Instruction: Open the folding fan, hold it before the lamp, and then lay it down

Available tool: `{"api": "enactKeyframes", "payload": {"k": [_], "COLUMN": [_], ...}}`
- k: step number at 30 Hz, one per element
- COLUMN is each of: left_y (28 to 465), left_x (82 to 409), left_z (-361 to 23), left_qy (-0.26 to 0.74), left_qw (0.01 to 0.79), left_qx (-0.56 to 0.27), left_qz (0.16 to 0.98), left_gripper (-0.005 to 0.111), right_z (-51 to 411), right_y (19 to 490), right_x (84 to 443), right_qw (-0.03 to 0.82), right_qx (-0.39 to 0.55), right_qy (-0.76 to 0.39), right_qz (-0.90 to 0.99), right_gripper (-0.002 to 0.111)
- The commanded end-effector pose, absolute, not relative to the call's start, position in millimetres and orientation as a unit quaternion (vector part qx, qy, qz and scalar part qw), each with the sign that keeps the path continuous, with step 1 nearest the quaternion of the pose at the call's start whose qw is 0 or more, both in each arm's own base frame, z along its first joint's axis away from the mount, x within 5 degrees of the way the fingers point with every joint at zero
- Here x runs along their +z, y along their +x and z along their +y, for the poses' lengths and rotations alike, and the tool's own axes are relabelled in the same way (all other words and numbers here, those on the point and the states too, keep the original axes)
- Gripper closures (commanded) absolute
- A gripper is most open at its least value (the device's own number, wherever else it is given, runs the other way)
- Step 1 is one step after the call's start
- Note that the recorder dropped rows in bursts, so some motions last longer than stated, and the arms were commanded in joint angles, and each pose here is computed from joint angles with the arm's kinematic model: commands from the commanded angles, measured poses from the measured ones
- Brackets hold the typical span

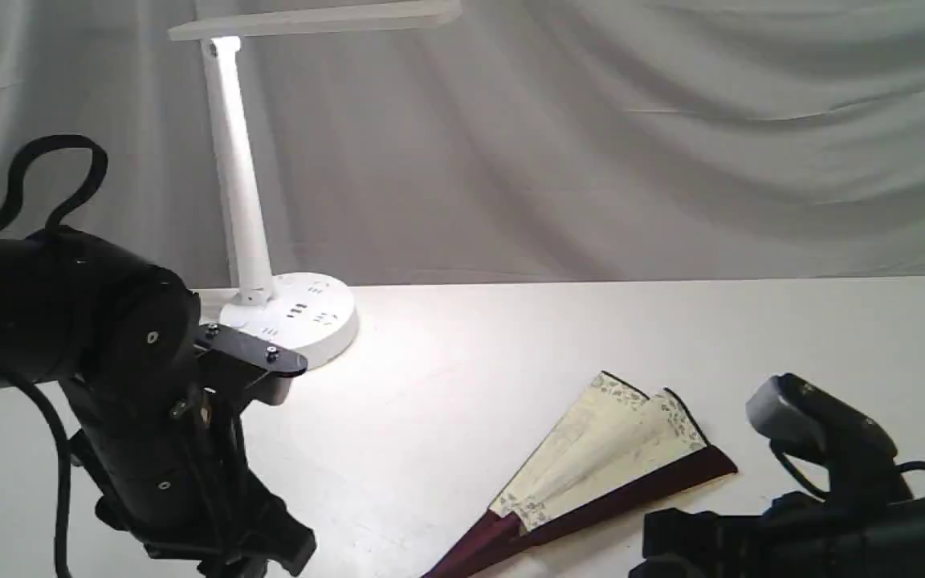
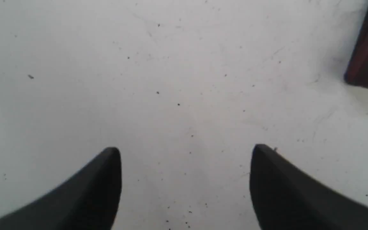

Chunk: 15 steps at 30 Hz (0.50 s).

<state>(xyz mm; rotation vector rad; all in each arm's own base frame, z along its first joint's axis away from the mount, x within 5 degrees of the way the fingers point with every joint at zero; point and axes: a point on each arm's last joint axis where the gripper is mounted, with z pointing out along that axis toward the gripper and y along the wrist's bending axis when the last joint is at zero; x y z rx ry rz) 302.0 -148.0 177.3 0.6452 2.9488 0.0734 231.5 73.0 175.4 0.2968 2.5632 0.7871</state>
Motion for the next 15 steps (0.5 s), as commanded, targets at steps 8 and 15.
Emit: {"api": "enactKeyframes", "payload": {"k": [8,15], "left_y": [305,300], "left_x": [171,166], "left_z": [-116,-108], "left_qy": [0.120,0.125], "left_qw": [0.033,0.010], "left_qx": [-0.020,-0.015], "left_qz": [0.992,0.992], "left_gripper": [0.050,0.050], "right_z": [93,105], "right_y": [253,295], "right_x": [146,140], "right_qw": [0.201,0.189], "right_qx": [0.352,0.382], "right_qy": [0.134,0.149], "right_qz": [0.904,0.892], "right_gripper": [0.063,0.063]}}
